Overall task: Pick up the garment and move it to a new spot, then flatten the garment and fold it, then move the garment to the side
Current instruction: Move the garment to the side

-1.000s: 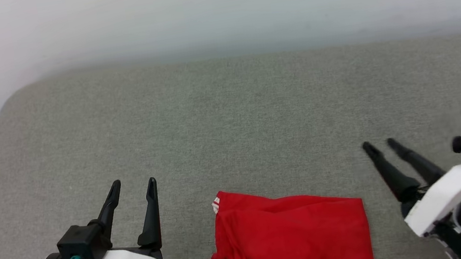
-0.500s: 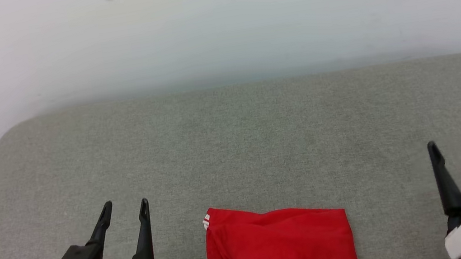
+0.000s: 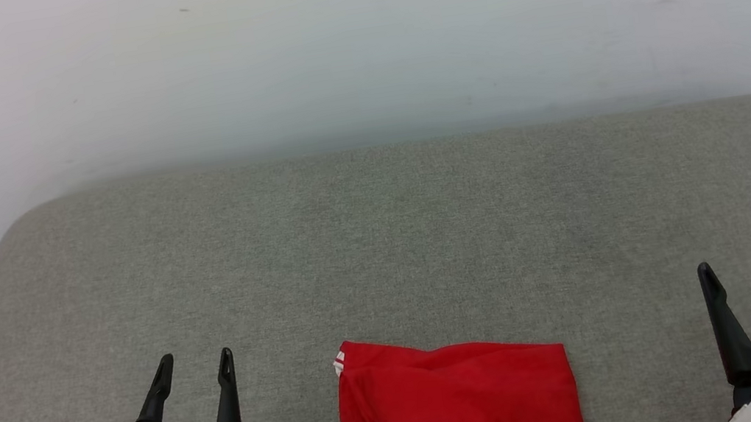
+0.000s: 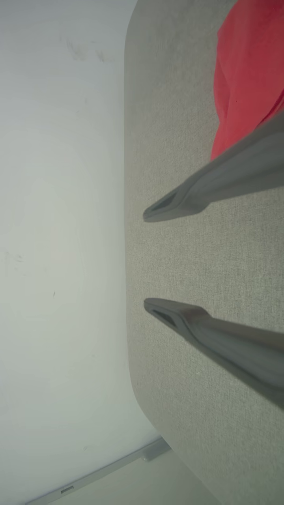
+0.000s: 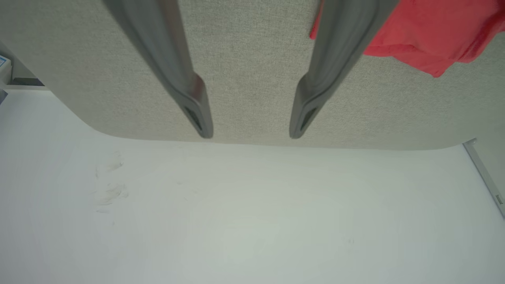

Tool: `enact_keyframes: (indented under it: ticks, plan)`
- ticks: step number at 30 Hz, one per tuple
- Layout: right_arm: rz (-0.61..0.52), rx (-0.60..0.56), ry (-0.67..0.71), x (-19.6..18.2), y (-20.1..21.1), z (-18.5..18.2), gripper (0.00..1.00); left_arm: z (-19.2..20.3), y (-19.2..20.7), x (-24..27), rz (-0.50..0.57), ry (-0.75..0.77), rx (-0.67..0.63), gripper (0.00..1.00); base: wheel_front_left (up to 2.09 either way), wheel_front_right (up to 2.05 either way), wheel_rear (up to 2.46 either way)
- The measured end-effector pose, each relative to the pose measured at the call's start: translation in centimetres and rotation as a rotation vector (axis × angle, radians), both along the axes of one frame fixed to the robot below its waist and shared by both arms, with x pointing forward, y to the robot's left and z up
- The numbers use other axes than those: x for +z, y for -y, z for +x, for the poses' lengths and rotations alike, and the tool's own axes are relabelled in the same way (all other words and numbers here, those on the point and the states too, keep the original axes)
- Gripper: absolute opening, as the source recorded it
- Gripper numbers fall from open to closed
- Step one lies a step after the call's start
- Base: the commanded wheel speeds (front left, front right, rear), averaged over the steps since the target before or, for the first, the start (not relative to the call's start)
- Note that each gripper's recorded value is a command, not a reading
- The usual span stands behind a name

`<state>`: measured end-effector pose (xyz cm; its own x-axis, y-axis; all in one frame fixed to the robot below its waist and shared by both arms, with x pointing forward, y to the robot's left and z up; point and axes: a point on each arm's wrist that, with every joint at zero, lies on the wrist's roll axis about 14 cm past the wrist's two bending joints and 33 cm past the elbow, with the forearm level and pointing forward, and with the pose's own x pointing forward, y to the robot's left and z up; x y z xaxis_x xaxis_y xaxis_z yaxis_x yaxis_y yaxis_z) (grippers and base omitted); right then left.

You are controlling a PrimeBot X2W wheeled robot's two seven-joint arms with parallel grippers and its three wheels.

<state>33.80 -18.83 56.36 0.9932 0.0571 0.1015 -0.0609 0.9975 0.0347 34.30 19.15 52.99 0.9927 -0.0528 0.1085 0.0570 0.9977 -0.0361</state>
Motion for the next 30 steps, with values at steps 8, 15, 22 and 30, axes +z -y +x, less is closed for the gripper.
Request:
enact_keyframes:
  ticks: [8,15,22,30]
  plan:
    - [0.022,-0.006,-0.041,-0.4,0.3,0.3,1.00,0.2,-0.1,-0.3,-0.017,-0.006,0.006,1.00,0.00,0.00,0.00]
    - [0.292,-0.060,-0.186,-4.1,3.1,0.3,1.00,0.9,-0.4,0.1,-0.036,0.008,0.018,1.00,0.00,0.00,0.00]
    - [0.493,0.051,-0.570,-11.6,0.0,-0.2,1.00,2.4,-0.4,0.5,-0.057,0.025,0.023,1.00,0.00,0.00,0.00]
    - [0.612,0.272,-0.915,-17.2,-7.1,-0.9,1.00,4.2,-0.8,-0.8,-0.078,-0.007,0.046,1.00,0.00,0.00,0.00]
